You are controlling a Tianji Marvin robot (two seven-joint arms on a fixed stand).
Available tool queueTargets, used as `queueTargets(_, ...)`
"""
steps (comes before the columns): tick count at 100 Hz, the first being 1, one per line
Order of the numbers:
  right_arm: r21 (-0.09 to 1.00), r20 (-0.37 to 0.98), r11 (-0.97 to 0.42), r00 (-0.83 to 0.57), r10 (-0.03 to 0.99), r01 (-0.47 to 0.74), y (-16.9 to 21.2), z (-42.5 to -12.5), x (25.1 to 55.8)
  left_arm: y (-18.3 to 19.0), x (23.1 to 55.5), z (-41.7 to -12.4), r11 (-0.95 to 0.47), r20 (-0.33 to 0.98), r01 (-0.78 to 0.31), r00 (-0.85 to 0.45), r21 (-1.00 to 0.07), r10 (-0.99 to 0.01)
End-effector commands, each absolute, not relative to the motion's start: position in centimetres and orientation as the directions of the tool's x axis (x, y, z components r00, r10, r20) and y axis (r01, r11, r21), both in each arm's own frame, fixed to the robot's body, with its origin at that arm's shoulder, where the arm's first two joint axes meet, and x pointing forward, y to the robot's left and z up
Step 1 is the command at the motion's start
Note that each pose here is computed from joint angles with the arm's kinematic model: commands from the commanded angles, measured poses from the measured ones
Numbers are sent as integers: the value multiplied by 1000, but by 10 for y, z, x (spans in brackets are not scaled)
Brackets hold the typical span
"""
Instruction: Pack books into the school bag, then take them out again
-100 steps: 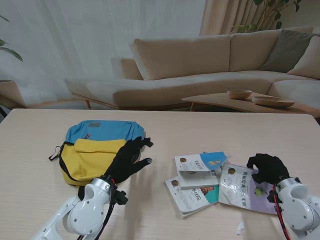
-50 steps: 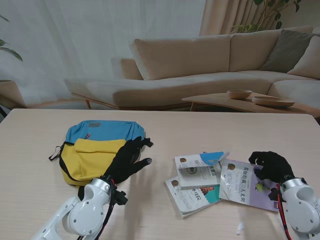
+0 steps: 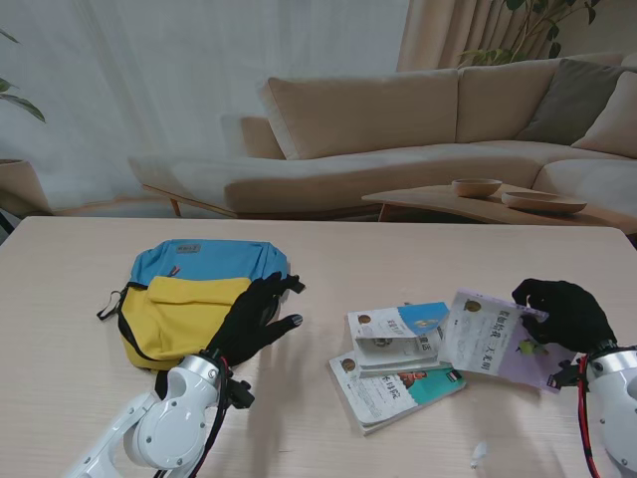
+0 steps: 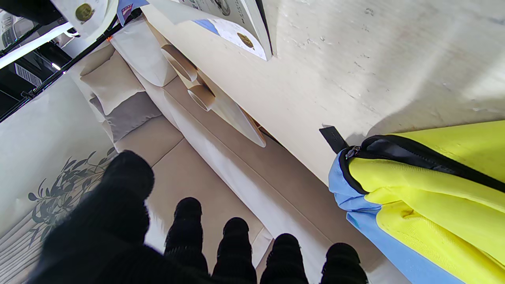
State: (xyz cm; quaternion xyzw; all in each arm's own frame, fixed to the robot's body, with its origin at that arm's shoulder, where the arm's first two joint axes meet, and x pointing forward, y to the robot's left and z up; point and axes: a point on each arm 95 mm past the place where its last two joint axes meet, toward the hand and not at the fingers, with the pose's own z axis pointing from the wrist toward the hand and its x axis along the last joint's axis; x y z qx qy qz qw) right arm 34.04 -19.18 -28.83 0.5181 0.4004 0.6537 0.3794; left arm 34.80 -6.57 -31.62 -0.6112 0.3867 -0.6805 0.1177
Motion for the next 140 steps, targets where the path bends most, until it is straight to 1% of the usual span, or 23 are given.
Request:
queueTargets(1,918,352,-381,-217,911,-112,-184,-268,341,-68,345,-315,-677,750,-327,-224,-659,-622)
queueTargets(18,907,340,-388,-257,905,-165,-173,-248,349,-65,343,-314,-678,748,-320,-225,-662,-624)
queueTargets(30,884,366,-427,-286,886,-190,-156,-239,358,-64,343,-313,-679,748,-316,-227,-663,-624)
queueTargets(67,834,432,-519,-364,826,-187,-95,-222,379,-56,339,-310,-689,748,-292,-233,-664,-622)
queueTargets(84,817,447,-550,-409,795,-176,-73,-214,377,-54,337,-308,-694,748,-278,-242,-664,-618)
queueTargets(110,793,462,-593,-496,735,-140,-41,-200,367,-53,333,-305,-699,748,-266,-260,-664,-611)
queueTargets(126,788,469,-606,-534,704,-107,-18,-199,362,-53,330,-302,-697,743,-263,-292,-667,-601)
queueTargets(140,785,485,-615,-544,685,-74,0,-203,360,-53,326,-297,-706,754,-272,-320,-654,-574)
